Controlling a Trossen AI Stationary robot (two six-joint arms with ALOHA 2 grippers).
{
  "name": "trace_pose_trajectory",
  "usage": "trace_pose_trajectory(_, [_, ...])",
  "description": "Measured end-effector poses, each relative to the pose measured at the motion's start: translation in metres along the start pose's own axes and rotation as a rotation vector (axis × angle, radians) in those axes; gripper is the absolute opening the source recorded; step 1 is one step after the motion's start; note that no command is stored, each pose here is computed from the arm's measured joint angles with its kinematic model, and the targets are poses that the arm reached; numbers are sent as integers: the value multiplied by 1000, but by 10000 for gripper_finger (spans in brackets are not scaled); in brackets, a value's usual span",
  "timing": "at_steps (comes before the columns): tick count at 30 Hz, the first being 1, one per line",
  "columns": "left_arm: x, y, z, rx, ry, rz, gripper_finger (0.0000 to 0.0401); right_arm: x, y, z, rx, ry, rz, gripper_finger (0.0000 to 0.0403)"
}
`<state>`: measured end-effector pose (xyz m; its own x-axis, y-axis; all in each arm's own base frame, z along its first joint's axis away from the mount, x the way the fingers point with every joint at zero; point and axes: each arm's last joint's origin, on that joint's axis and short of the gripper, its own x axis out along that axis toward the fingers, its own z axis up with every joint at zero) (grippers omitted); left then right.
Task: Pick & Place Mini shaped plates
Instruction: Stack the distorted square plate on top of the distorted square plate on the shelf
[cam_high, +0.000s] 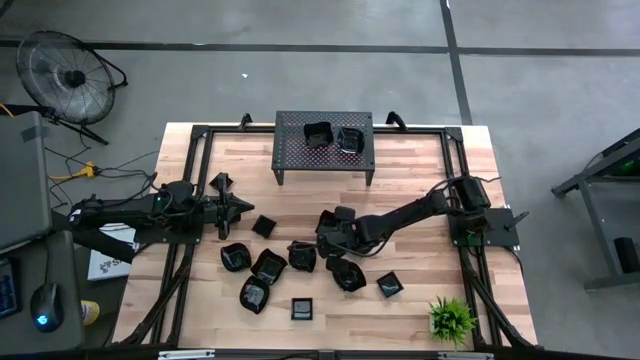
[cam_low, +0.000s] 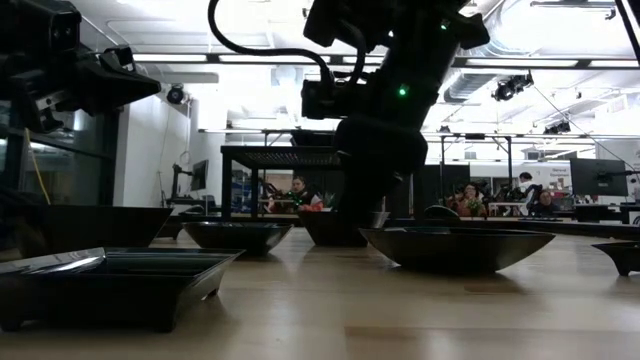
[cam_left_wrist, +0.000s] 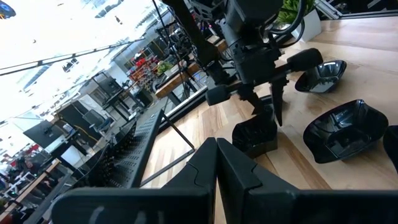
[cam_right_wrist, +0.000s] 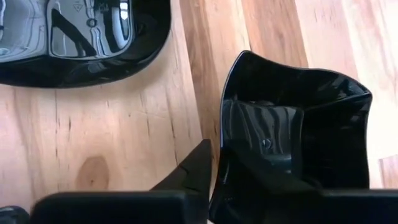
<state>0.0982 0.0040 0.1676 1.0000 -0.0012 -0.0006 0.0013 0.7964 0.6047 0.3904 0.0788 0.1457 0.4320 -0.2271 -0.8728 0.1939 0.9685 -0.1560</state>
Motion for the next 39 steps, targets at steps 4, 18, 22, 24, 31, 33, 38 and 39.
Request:
trace_pose_trajectory(4, [0, 0, 0, 0, 0, 0, 3, 0, 0, 0, -1, 3, 12, 7])
trace_pose_trajectory(18, [0, 0, 0, 0, 0, 0, 3, -17, -3, 3, 3, -3, 48, 2])
trace_pose_trajectory(22, [0, 0, 0, 0, 0, 0, 3, -28, -7, 4, 4, -7, 53, 1])
trace_pose_trajectory(24, [0, 0, 0, 0, 0, 0, 3, -36, -9, 6, 5, -22, 54, 1])
trace_pose_trajectory(31, [0, 0, 0, 0, 0, 0, 3, -61, -16, 11, -25, -70, 65, 1])
trace_pose_trajectory(33, [0, 0, 0, 0, 0, 0, 3, -69, -18, 12, -32, -86, 69, 1])
trace_pose_trajectory(38, [0, 0, 0, 0, 0, 0, 3, -93, -26, 15, -63, -140, 71, 0])
trace_pose_trajectory(39, [0, 0, 0, 0, 0, 0, 3, -97, -28, 16, -67, -153, 68, 0])
